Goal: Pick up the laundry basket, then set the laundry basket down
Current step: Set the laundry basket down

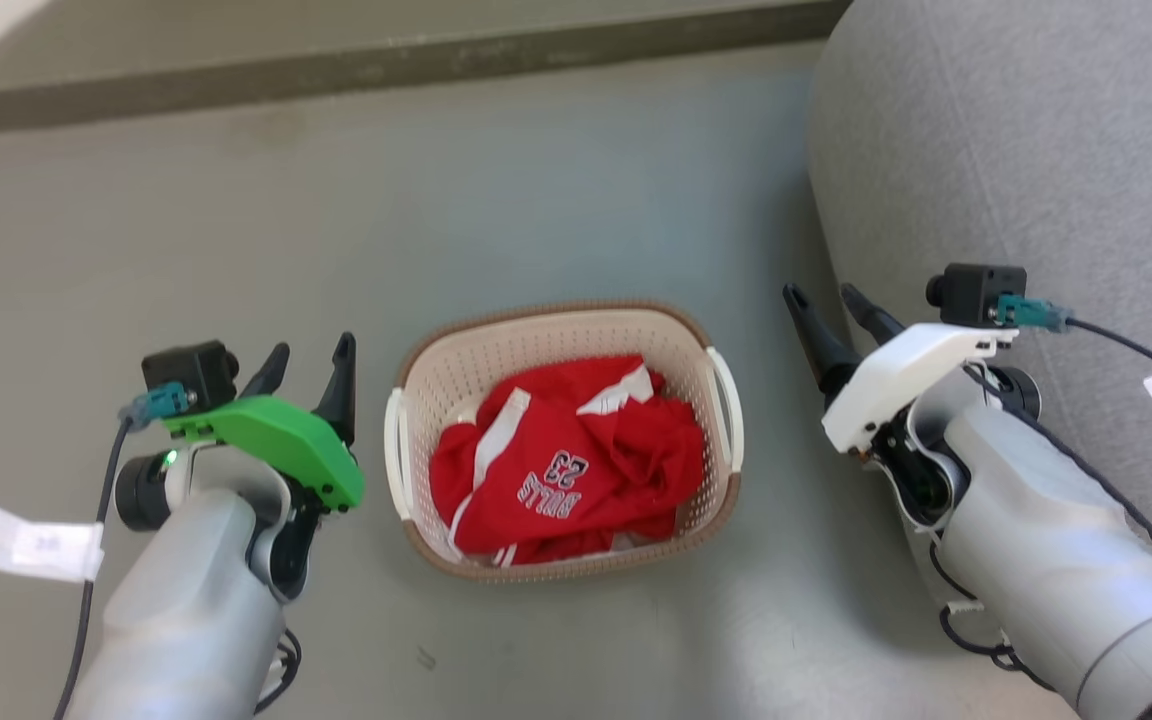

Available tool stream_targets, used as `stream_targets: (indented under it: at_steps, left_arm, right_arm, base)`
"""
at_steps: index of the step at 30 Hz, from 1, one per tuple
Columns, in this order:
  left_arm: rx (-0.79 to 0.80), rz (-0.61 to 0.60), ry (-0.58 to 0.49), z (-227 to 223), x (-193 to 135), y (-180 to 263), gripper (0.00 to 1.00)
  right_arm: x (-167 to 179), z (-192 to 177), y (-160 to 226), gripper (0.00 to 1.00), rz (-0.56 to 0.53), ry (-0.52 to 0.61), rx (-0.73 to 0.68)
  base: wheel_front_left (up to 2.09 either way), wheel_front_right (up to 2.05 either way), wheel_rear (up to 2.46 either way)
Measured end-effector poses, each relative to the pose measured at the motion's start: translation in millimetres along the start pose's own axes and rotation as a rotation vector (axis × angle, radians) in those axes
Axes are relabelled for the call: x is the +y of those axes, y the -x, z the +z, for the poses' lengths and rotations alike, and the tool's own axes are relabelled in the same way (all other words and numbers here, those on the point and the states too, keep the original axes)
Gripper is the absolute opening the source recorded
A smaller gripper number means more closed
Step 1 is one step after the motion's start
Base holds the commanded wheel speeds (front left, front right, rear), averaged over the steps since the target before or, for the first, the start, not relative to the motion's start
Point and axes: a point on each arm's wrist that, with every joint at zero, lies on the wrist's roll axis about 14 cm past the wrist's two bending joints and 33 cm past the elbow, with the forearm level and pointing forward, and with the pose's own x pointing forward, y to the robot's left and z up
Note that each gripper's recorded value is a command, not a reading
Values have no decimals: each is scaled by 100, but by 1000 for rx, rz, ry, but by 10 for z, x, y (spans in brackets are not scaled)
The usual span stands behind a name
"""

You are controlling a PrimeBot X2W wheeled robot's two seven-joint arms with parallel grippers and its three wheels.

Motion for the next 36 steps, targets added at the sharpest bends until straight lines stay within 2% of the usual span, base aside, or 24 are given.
stream_targets:
  at_steps: [6, 11, 22, 36]
  left_arm:
    - [-91, -18, -24, 268, -84, 211, 100]
    - [-190, -57, -64, 565, -264, 369, 100]
    - [-347, -92, -90, 941, -442, 675, 100]
    - [-466, -39, -85, 1100, -316, 1037, 100]
  right_arm:
    - [94, 177, 213, 100, 26, 49, -65]
    - [108, 563, 398, 100, 32, 78, -185]
    - [277, 1031, 686, 100, 57, 104, -379]
    - [276, 1146, 1020, 100, 23, 148, -499]
  base:
    - [0, 0, 0]
    - [0, 0, 0]
    - [0, 0, 0]
    - [0, 0, 0]
